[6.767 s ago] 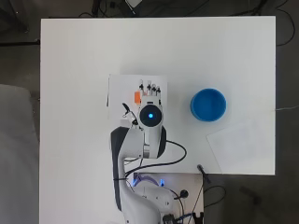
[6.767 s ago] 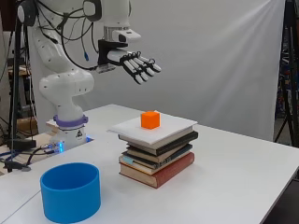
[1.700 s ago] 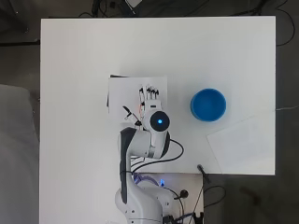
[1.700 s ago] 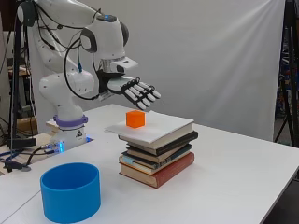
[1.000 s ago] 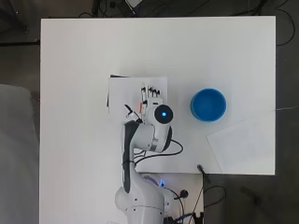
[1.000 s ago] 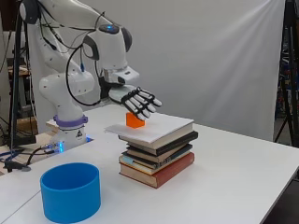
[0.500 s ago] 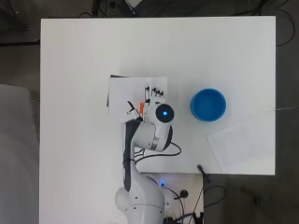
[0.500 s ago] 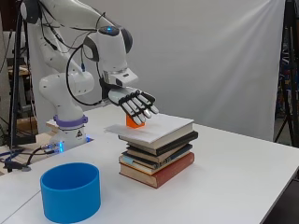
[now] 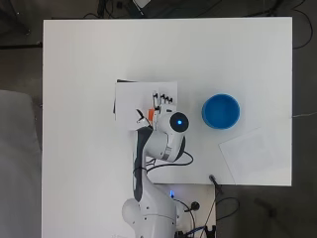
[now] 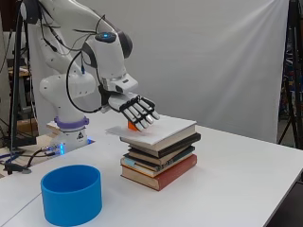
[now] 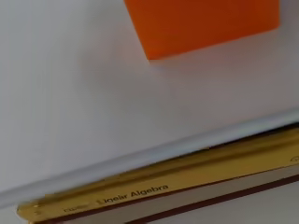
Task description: Teleoperate dual arm-hand system to pick and place objects
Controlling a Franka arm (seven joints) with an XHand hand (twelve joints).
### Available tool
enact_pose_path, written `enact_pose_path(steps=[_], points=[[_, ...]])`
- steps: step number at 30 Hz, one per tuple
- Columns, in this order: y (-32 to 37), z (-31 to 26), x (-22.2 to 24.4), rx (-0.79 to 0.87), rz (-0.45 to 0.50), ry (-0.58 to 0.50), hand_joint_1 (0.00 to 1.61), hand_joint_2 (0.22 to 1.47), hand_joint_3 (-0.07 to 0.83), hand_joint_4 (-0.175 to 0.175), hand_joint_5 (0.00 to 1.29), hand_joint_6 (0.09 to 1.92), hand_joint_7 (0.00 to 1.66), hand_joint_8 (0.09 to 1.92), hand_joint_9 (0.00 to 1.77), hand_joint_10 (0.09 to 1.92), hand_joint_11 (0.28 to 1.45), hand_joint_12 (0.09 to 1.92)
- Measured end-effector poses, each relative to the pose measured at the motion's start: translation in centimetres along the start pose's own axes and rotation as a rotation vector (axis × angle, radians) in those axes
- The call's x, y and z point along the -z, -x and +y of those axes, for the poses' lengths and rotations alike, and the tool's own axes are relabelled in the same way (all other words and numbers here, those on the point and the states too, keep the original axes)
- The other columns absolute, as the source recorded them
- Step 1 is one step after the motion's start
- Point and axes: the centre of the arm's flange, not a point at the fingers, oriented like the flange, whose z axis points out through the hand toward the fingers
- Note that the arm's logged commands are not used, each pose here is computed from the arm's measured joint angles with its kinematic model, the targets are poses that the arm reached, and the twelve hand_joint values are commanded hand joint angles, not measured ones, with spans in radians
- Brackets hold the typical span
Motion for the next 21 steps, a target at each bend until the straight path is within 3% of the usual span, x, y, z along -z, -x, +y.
enact_pose_path(steps=[4, 6, 7, 8, 9, 10, 11, 12, 15, 21], points=[[0.2, 0.1, -0.9, 0.01, 0.003, 0.006, 0.28, 0.99, 0.004, 0.099, 0.41, 0.09, 0.41, 0.09, 0.54, 0.09, 0.61, 0.09], [0.3, 0.1, -1.2, 0.016, 0.012, 0.015, 0.43, 1.05, 0.014, 0.132, 0.54, 0.09, 0.5, 0.09, 0.6, 0.09, 0.63, 0.09], [0.3, 0.1, -1.3, 0.018, 0.018, 0.021, 0.6, 1.14, -0.003, 0.152, 0.61, 0.56, 0.6, 0.09, 0.69, 0.09, 0.67, 0.09], [0.4, 0.1, -1.3, 0.02, 0.026, 0.028, 0.83, 1.2, -0.052, 0.116, 0.68, 0.91, 0.7, 0.51, 0.83, 0.45, 0.72, 0.42], [0.4, 0.2, -1.3, 0.021, 0.034, 0.034, 0.92, 1.22, -0.05, 0.114, 0.74, 1.09, 0.76, 0.98, 0.95, 0.98, 0.76, 0.92], [0.4, 0.2, -1.3, 0.022, 0.043, 0.039, 0.96, 1.2, -0.036, 0.127, 0.79, 1.15, 0.85, 1.36, 1.09, 1.4, 0.84, 1.31], [0.4, 0.3, -1.2, 0.024, 0.052, 0.044, 0.98, 1.19, -0.023, 0.145, 0.84, 1.16, 0.94, 1.62, 1.23, 1.66, 0.92, 1.56], [0.4, 0.4, -1.1, 0.025, 0.061, 0.046, 0.98, 1.18, -0.014, 0.159, 0.86, 1.14, 1.01, 1.78, 1.32, 1.79, 0.99, 1.69], [0.6, 0.7, -1.0, 0.035, 0.084, 0.04, 0.99, 1.16, -0.004, 0.174, 0.89, 1.11, 1.1, 1.92, 1.43, 1.91, 1.06, 1.81], [1.1, 0.6, -0.9, 0.113, 0.11, 0.032, 0.99, 1.15, -0.001, 0.175, 0.9, 1.1, 1.12, 1.92, 1.44, 1.92, 1.06, 1.82]])
